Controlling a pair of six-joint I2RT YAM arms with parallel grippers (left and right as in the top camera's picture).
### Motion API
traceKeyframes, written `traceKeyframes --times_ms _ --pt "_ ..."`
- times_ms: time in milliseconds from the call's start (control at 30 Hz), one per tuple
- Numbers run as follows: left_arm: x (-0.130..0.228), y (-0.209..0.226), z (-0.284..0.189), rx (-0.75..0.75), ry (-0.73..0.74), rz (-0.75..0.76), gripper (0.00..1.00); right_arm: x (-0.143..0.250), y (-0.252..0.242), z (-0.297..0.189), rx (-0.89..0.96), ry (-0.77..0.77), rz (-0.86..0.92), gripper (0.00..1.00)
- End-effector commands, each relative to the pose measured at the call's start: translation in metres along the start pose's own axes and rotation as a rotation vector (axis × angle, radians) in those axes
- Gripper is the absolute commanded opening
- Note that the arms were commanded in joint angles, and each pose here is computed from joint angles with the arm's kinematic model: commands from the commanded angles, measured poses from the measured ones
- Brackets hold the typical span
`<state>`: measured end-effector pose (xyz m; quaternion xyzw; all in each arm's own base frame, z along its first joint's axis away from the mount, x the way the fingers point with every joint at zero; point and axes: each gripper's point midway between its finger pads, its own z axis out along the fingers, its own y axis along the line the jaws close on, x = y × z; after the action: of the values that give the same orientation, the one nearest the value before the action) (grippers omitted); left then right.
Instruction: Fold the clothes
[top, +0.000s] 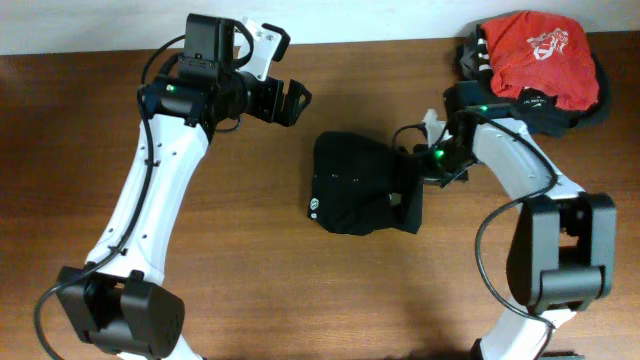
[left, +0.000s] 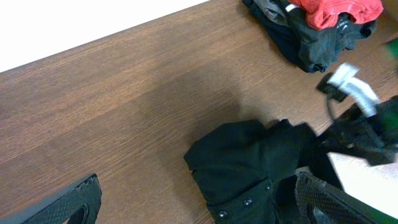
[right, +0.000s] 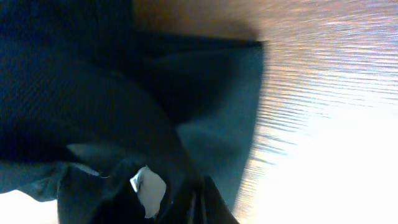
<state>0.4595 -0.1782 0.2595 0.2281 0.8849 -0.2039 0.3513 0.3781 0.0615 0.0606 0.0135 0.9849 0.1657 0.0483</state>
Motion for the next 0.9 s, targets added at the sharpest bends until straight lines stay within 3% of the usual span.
traceKeyframes --times_ms 0,167,200,267,333,600,867 --pt "0.006 0.010 0.003 -0.043 0.022 -0.013 0.99 -0.013 -0.020 -0.029 0.027 -0.082 0.064 0.04" --pt "0.011 0.017 0.003 -0.084 0.041 -0.018 0.99 0.003 -0.037 0.006 0.027 0.001 0.099 0.04" --pt "0.011 0.017 0.003 -0.085 0.042 -0.018 0.99 0.007 -0.039 0.017 0.019 0.024 0.105 0.11" --pt "0.011 0.017 0.003 -0.085 0.044 -0.019 0.99 0.012 -0.041 0.026 0.014 0.055 0.114 0.58" --pt "0.012 0.017 0.002 -0.085 0.048 -0.020 0.99 0.013 -0.042 0.027 0.010 0.062 0.117 0.69" --pt "0.014 0.020 0.002 -0.102 0.058 -0.019 0.99 -0.004 -0.026 0.006 -0.073 0.002 0.063 0.70" --pt "0.018 0.019 0.002 -0.101 0.071 -0.024 0.99 -0.001 -0.025 0.029 -0.126 0.041 0.070 0.65"
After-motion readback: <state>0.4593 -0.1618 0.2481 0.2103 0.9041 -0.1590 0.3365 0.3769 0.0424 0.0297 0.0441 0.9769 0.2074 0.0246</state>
